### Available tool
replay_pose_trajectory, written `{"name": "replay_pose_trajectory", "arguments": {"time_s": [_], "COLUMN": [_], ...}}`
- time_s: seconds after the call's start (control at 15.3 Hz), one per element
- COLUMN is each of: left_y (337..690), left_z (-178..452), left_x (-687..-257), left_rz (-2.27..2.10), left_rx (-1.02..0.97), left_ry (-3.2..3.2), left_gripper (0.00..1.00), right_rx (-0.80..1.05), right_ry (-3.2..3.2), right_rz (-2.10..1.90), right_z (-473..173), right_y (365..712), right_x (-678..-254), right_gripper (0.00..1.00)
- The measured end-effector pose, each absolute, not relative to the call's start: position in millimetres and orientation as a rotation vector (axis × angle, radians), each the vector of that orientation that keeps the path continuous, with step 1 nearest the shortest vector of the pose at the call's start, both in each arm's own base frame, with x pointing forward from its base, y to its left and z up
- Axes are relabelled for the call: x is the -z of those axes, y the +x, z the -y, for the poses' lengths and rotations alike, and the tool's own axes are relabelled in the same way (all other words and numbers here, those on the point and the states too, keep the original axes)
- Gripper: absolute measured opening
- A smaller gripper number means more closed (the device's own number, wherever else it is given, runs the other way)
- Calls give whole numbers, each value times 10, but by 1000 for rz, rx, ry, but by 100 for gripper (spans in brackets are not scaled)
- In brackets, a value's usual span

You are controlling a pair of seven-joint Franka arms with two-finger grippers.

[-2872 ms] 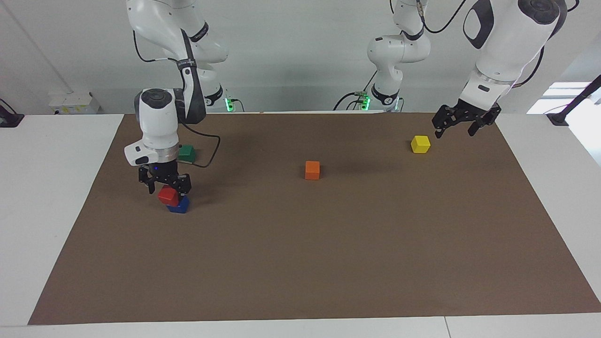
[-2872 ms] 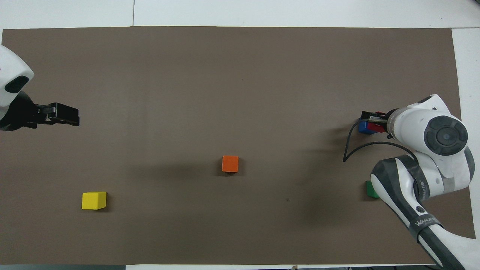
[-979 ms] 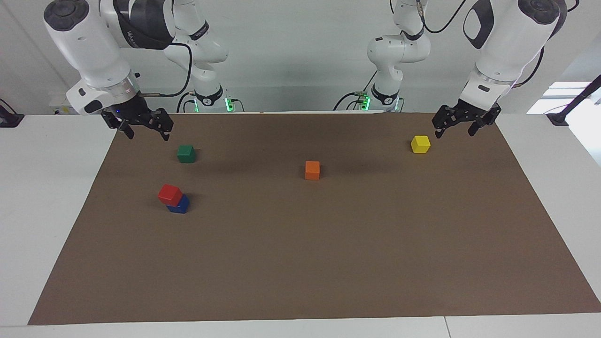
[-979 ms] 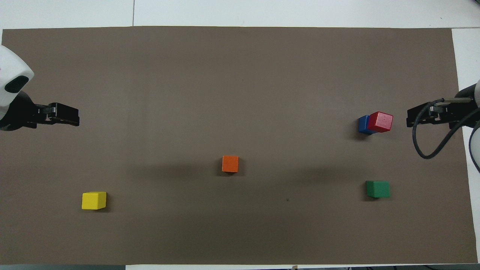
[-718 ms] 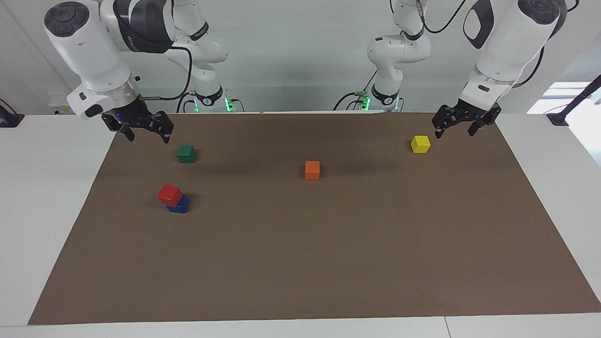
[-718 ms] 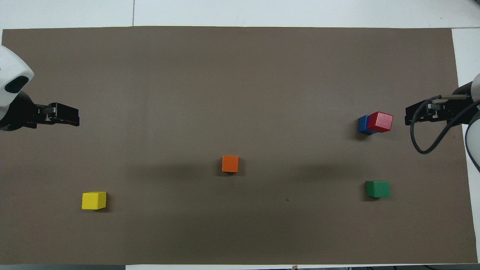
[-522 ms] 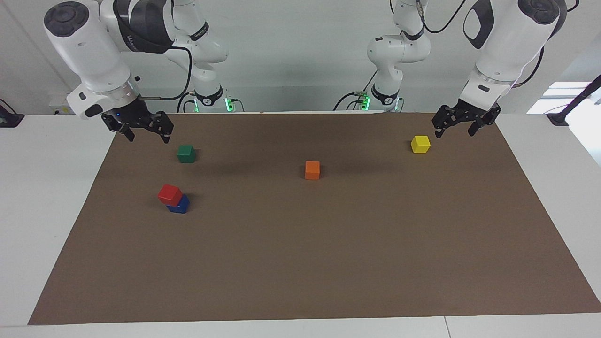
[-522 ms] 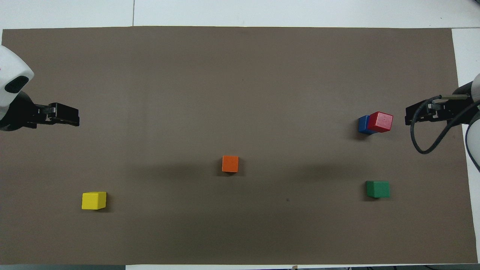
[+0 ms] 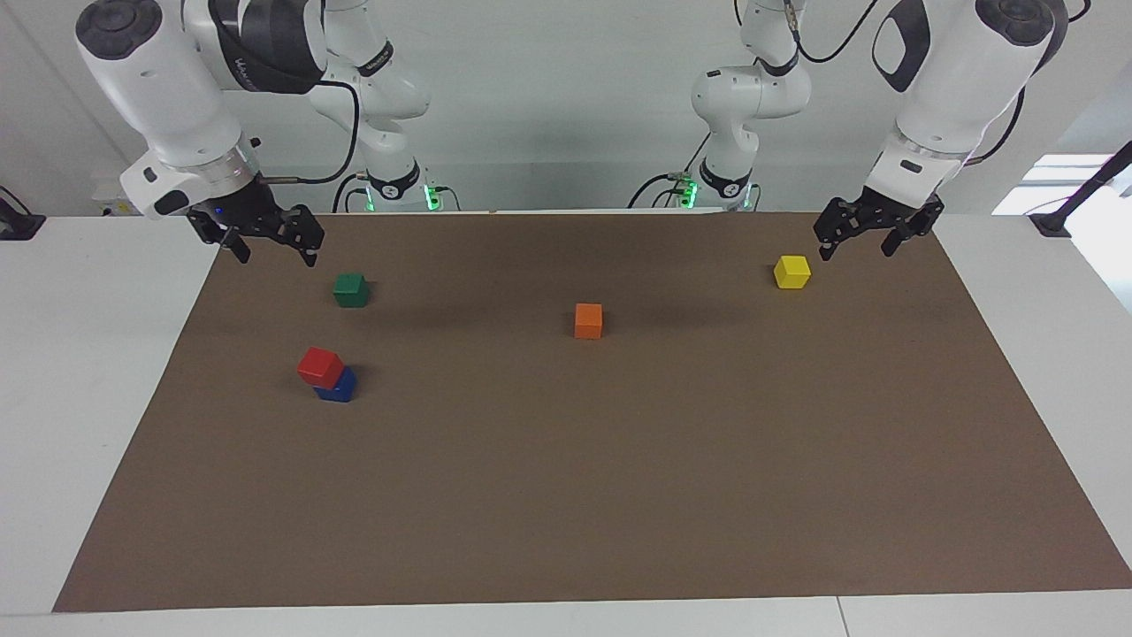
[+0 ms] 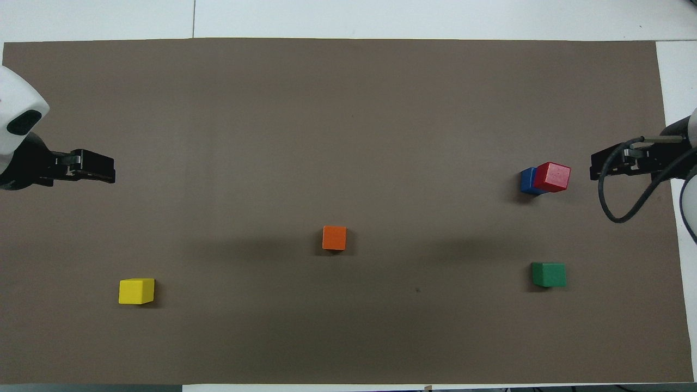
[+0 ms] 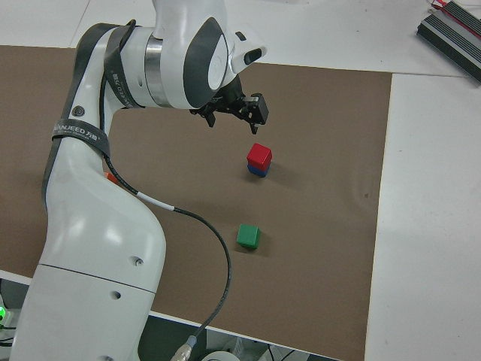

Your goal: Transfer red block to right arm and stack on blue block

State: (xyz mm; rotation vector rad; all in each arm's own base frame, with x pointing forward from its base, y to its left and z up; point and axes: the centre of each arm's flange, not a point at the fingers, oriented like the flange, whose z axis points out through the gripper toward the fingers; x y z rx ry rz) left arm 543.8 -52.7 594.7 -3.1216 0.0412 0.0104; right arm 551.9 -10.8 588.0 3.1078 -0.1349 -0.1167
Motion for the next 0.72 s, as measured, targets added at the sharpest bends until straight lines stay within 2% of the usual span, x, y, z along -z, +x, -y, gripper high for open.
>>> {"name": "replay_pose_trajectory", "arguments": {"time_s": [0.72], "left_y": [5438], "left_z": [527], "left_x": [-5947], "left_rz": [-41], "left_rx": [-10], "left_ry": [-3122], "left_gripper": [100], "right_rx": [113], "right_ry": [3108], "right_rz": [150], "right_z": [161], "right_y": [5520], "right_x": [-5897], "right_gripper": [100]}}
